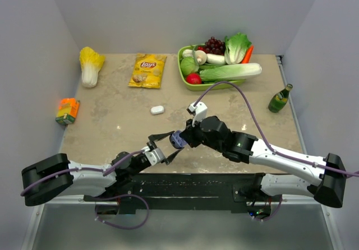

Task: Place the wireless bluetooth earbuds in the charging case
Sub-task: Adjust the charging case.

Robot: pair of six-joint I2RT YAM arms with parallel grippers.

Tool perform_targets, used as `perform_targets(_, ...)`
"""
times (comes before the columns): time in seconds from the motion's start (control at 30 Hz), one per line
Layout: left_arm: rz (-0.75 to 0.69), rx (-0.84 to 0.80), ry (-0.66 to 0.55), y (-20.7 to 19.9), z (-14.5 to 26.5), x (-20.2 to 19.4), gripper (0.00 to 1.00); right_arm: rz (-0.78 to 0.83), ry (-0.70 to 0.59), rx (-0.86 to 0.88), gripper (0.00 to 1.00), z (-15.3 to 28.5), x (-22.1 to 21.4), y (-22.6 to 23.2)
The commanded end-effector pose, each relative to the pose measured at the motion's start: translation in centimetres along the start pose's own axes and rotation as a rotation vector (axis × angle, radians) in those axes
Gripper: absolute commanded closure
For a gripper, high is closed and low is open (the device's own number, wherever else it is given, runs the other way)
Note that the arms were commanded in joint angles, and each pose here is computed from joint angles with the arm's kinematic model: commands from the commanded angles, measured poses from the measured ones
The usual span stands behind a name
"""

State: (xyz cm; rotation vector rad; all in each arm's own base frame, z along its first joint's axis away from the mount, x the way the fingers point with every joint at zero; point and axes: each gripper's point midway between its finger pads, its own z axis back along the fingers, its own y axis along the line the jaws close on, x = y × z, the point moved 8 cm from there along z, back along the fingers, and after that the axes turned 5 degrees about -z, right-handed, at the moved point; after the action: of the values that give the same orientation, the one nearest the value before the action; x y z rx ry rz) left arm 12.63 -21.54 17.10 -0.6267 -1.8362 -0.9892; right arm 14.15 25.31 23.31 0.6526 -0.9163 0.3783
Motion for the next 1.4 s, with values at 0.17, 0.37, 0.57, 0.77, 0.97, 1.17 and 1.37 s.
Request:
perform_targets(0.17,0.092,0.217,-0.186,2.5,-0.8,3.6,0.67,0.082,-0.114,-0.09,1.0,2.1,2.8,-0.9)
perform_targets(0.37,0.16,0.261,-0.016,2.4,-1.7,1.7,0.22,0.144,-0.167,-0.09,1.0,4.2,4.6,-1.0)
perform_targets(0.57,0.189,0.306,0.033,2.5,-1.7,1.0,0.0,0.177,-0.21,-0.097,1.0,5.5,6.2,-0.8)
perform_targets(0.77,0.24,0.216,0.081,1.6,-2.1,1.2,0.0,0.304,-0.224,-0.092,1.0,6.1,6.7,-0.7)
perform_targets(0.97,0.394,0.013,0.116,0.5,-2.2,3.7,0.0,0.577,-0.262,-0.193,1.0,8.4,5.9,0.7)
perform_targets(1.17,0.421,-0.172,0.127,-0.5,-2.4,5.6,0.02,0.608,-0.229,-0.181,1.0,8.5,5.7,1.5)
perform_targets(1.37,0.438,-0.21,0.157,-0.6,-2.6,6.2,0.03,0.626,-0.218,-0.237,1.0,8.7,5.5,1.3)
